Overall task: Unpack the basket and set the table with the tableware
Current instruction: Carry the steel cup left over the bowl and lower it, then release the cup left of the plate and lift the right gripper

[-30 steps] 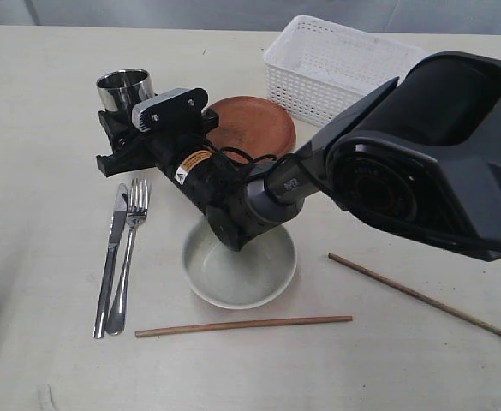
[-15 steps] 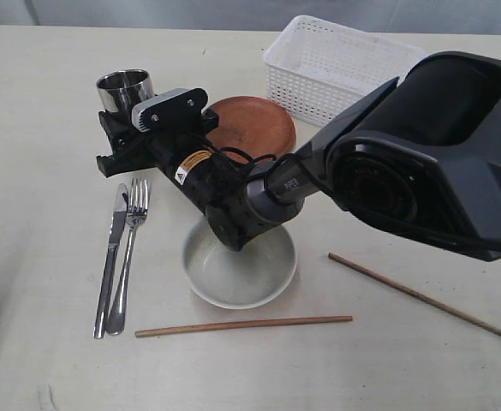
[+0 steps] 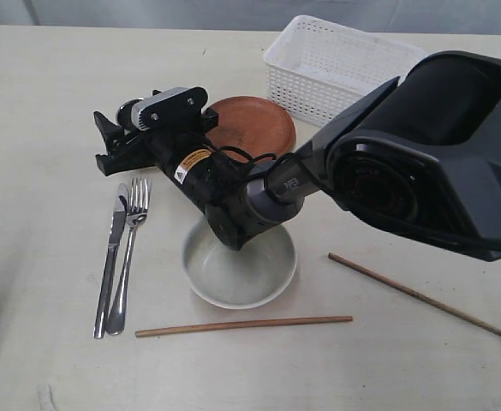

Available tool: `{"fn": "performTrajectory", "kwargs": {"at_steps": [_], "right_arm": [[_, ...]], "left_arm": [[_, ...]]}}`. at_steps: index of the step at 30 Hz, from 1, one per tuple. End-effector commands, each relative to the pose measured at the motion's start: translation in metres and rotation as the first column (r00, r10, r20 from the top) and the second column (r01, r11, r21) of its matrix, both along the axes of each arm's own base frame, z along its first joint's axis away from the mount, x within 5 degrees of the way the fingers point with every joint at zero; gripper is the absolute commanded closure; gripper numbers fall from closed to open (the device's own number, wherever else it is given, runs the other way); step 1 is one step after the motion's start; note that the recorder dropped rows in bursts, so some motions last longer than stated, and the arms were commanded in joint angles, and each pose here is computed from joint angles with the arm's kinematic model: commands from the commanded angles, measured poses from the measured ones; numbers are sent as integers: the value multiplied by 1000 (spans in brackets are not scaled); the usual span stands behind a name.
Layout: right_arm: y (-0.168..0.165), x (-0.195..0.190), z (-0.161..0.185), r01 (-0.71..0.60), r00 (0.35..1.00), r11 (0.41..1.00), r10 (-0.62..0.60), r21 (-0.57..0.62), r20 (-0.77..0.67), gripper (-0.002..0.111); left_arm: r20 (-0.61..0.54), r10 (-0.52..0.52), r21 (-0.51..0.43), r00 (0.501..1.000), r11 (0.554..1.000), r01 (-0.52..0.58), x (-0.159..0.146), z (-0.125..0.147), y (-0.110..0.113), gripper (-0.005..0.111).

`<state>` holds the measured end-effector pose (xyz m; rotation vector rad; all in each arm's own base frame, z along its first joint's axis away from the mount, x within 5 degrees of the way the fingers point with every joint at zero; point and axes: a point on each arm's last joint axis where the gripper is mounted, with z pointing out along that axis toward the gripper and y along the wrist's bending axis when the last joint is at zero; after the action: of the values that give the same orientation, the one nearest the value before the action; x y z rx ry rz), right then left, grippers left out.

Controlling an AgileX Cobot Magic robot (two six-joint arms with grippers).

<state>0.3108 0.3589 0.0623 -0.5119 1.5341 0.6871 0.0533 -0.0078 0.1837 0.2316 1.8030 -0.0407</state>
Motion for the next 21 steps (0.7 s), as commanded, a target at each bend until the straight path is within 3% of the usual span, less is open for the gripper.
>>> {"fn": "performTrajectory", "kwargs": {"at_steps": [1,9,18,21], "right_arm": [[0,3,9,2,1000,1000,-2,18,26,27],[1,3,21,1,999,1000,-1,10,43,27],[4,3,82,-24,1000,995,24,-98,-4,27],[-1,1,107,-3,995,994,-8,-109,-102,27]], "left_arm": [[5,2,-3,1000,1000,-2,0,0,0,107],[5,2,-3,1000,1000,-2,0,0,0,107],[5,2,-3,1000,1000,-2,0,0,0,107],[5,2,-3,1000,1000,-2,0,0,0,107]]}}
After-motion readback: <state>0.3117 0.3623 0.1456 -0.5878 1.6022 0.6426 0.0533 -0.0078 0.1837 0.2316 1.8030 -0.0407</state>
